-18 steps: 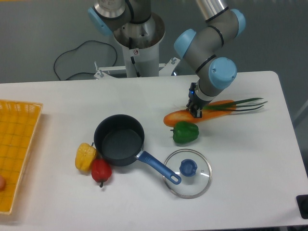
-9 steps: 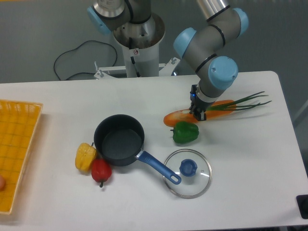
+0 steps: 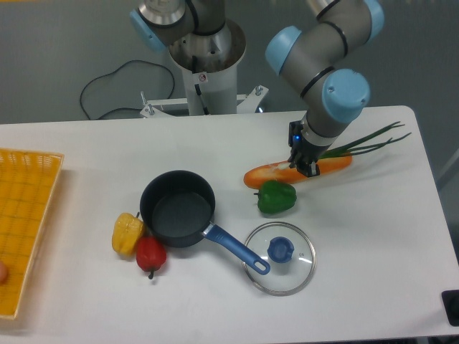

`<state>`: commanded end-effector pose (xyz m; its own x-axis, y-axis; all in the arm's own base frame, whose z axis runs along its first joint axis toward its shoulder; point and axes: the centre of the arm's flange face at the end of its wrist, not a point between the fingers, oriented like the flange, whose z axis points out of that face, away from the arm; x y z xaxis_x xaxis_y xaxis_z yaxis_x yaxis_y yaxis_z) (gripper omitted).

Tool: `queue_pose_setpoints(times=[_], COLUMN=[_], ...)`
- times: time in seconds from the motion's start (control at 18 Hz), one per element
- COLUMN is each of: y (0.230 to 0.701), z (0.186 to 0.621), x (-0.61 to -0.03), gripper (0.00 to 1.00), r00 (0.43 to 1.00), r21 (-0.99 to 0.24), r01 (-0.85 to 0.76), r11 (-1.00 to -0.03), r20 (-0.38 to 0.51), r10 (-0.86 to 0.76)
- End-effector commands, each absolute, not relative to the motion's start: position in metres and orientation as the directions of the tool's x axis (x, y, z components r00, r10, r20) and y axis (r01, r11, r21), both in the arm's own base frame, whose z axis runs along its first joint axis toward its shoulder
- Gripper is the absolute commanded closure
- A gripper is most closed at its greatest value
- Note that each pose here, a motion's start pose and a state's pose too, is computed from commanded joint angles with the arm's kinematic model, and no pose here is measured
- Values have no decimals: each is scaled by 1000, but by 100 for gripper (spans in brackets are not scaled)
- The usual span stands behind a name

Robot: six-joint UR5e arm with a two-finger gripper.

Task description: Pick up the green onion

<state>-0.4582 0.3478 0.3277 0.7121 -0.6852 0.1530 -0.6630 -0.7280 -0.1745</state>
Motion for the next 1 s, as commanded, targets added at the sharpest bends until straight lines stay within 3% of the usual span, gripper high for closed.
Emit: queue_pose_setpoints(times=[0.56, 1.0], y=[366, 375], z=[368, 367], x=[-448, -441], gripper=[98, 98], r00=[811, 811], r21=[-183, -182], r01=[-548, -544], r11=[-816, -819], r20=[122, 138], r10=[-572, -569])
